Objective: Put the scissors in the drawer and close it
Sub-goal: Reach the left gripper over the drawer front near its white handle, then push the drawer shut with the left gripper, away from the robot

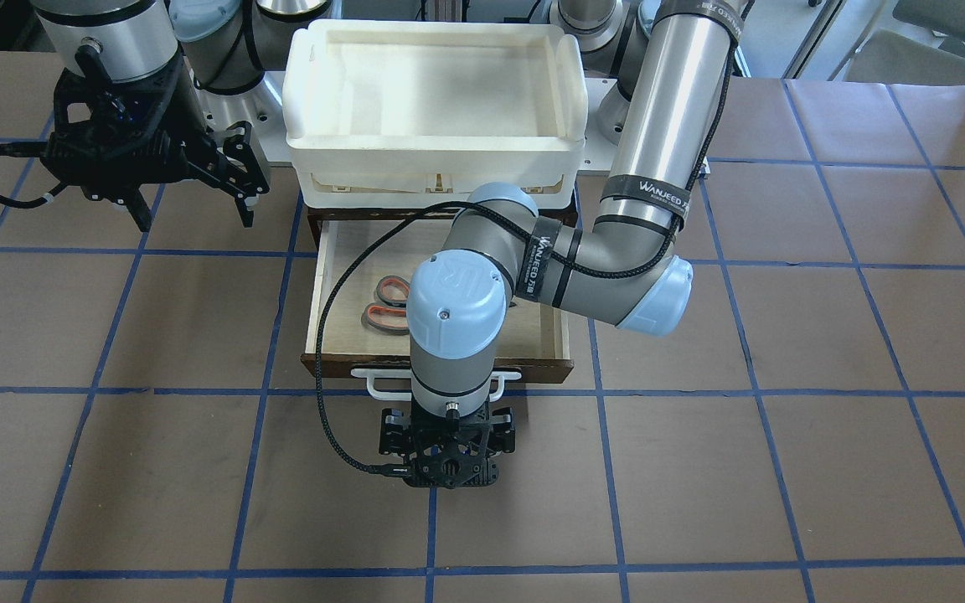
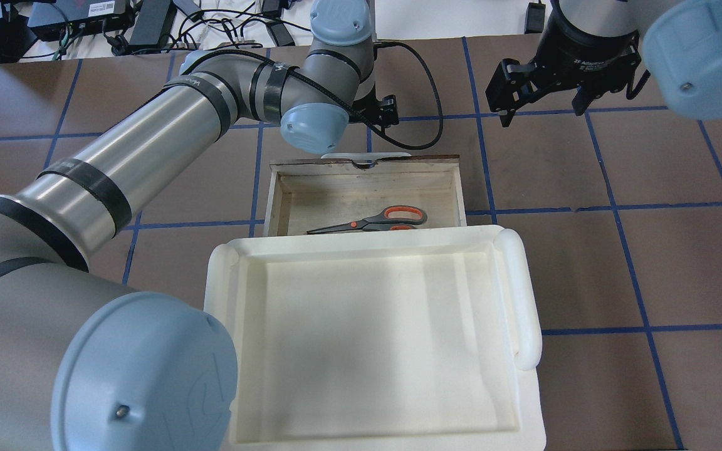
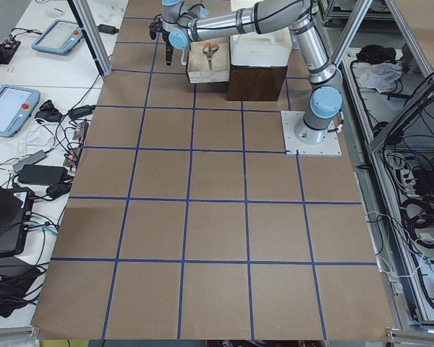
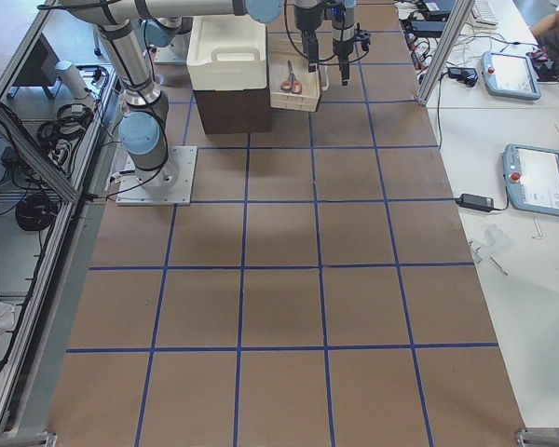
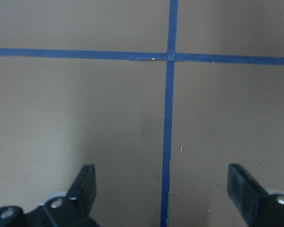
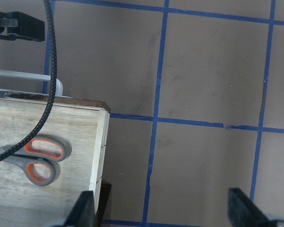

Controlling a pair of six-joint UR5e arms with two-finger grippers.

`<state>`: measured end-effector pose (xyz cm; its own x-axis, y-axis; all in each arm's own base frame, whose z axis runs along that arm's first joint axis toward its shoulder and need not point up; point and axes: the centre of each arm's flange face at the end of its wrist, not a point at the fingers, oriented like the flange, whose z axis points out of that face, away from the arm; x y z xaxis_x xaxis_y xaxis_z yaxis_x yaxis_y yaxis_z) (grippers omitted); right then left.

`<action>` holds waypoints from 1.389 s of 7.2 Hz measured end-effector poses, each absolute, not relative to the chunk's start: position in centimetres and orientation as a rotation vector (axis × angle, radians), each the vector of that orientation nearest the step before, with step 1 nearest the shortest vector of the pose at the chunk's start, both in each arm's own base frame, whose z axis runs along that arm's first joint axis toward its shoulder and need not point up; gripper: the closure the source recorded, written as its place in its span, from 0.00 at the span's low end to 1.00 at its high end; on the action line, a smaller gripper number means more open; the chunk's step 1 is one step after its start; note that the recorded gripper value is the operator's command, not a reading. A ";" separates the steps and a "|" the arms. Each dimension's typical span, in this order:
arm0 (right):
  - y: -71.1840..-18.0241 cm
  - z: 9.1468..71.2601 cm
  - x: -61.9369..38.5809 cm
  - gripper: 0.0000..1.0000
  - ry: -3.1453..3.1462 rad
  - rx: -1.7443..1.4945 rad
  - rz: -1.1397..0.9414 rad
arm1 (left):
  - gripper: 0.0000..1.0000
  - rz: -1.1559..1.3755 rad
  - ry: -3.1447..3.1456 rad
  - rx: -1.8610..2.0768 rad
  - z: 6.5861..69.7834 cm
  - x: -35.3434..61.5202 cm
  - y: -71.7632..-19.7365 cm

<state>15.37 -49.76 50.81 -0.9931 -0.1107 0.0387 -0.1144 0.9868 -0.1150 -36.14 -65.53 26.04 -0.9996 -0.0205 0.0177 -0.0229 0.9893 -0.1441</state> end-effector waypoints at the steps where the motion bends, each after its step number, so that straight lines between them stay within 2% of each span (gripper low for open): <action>1: -49.8 50.8 15.4 0.00 -3.099 0.180 0.185 | 0.00 0.173 -3.128 0.045 25.0 -36.4 -66.0; 4: -49.8 50.9 15.3 0.00 -3.095 0.183 0.187 | 0.00 0.044 -3.155 0.060 20.9 -36.8 -66.5; 10: -49.8 50.9 15.3 0.00 -3.097 0.186 0.190 | 0.00 -0.200 -3.157 0.095 20.0 -38.6 -63.8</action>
<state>15.32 -49.83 50.86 -0.9923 -0.1170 0.0400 -0.1211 0.9854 -0.1200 -38.59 -63.80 19.96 -0.9980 -0.0582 -0.0266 -0.0611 0.9903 0.1251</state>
